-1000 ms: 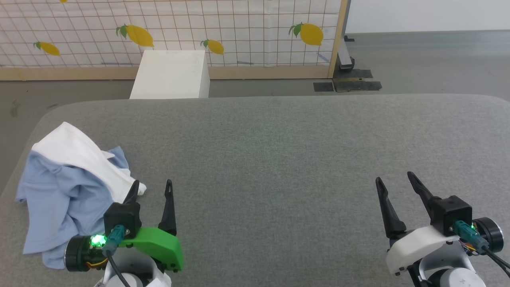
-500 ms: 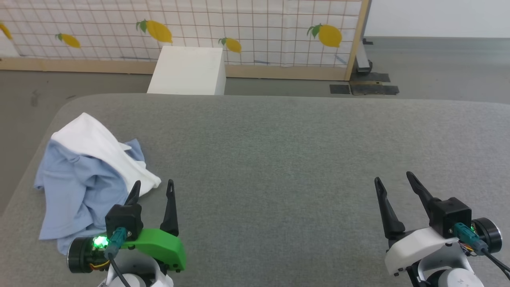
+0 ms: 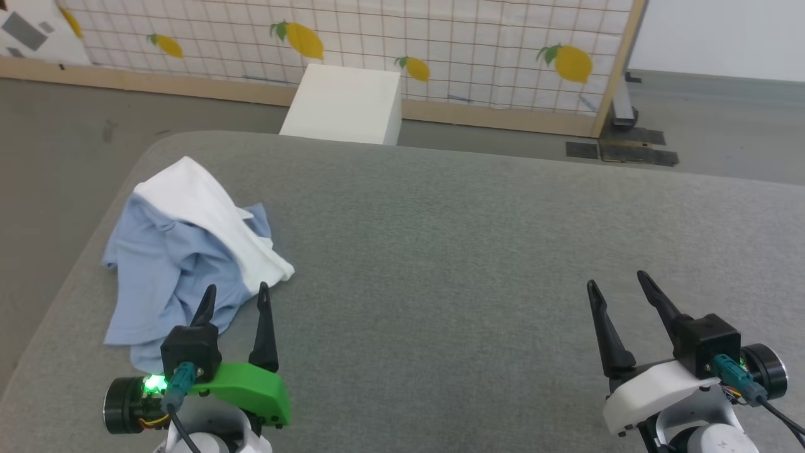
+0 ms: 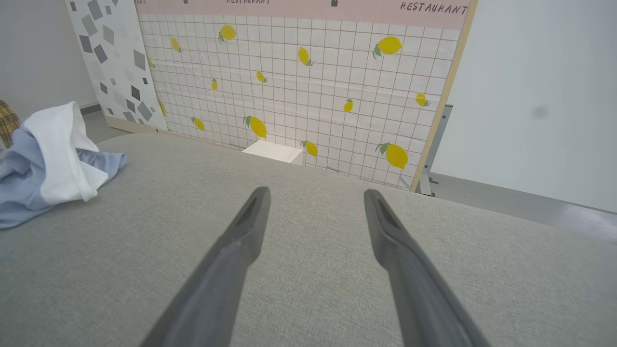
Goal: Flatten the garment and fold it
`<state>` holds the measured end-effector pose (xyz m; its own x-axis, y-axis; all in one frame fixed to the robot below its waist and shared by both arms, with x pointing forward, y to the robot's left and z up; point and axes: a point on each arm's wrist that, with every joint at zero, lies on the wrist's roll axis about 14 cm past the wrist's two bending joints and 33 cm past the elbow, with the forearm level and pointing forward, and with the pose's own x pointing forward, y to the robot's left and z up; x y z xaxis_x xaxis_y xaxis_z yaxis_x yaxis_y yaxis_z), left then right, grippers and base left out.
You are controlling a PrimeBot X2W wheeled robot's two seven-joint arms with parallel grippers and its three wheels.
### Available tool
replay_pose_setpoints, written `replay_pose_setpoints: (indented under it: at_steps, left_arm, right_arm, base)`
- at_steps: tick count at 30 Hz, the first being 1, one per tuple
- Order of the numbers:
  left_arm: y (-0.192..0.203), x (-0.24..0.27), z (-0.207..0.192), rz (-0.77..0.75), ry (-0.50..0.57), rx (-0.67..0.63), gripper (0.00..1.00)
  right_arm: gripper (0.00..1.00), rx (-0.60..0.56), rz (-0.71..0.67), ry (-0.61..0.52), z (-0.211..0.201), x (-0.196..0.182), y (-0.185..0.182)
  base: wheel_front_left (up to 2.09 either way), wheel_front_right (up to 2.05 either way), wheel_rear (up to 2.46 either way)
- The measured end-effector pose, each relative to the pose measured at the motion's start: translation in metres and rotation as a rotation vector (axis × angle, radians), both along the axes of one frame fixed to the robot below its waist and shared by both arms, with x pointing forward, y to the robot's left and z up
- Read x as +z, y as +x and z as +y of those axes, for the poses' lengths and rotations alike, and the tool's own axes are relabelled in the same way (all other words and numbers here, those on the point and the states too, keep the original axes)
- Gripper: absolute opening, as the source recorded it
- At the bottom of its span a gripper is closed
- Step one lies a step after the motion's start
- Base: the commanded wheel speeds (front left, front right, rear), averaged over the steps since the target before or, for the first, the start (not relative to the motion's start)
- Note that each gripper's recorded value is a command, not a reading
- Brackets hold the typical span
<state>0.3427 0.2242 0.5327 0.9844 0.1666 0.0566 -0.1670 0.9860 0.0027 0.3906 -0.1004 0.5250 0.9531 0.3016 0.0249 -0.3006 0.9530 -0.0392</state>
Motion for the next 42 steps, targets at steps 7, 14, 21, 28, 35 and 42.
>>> replay_pose_setpoints:
  at_steps: [7,14,21,28,35,42]
  left_arm:
    - [-0.012,0.0,0.016,-0.01,-0.014,0.057,1.0]
    - [-0.023,0.0,0.031,-0.021,-0.017,0.115,1.0]
    - [-0.035,0.001,0.044,-0.03,-0.019,0.169,1.0]
    - [-0.048,0.003,0.057,-0.047,-0.021,0.22,1.0]
    - [-0.064,0.002,0.071,-0.055,-0.013,0.272,1.0]
    - [-0.079,-0.001,0.082,-0.05,-0.011,0.326,1.0]
  right_arm:
    - [1.0,0.054,-0.007,0.003,0.019,0.001,0.004]
    - [1.0,0.106,-0.012,0.005,0.038,0.001,0.008]
    - [1.0,0.155,-0.031,0.012,0.056,0.005,0.012]
    - [1.0,0.201,-0.04,0.014,0.072,0.007,0.012]
    - [1.0,0.251,-0.053,0.02,0.09,0.009,0.011]
    - [1.0,0.299,-0.062,0.025,0.107,0.011,0.009]
  base:
    - [0.0,0.0,0.0]
    - [0.0,0.0,0.0]
    - [0.0,0.0,0.0]
    - [0.0,0.0,0.0]
    - [0.0,0.0,0.0]
    - [0.0,0.0,0.0]
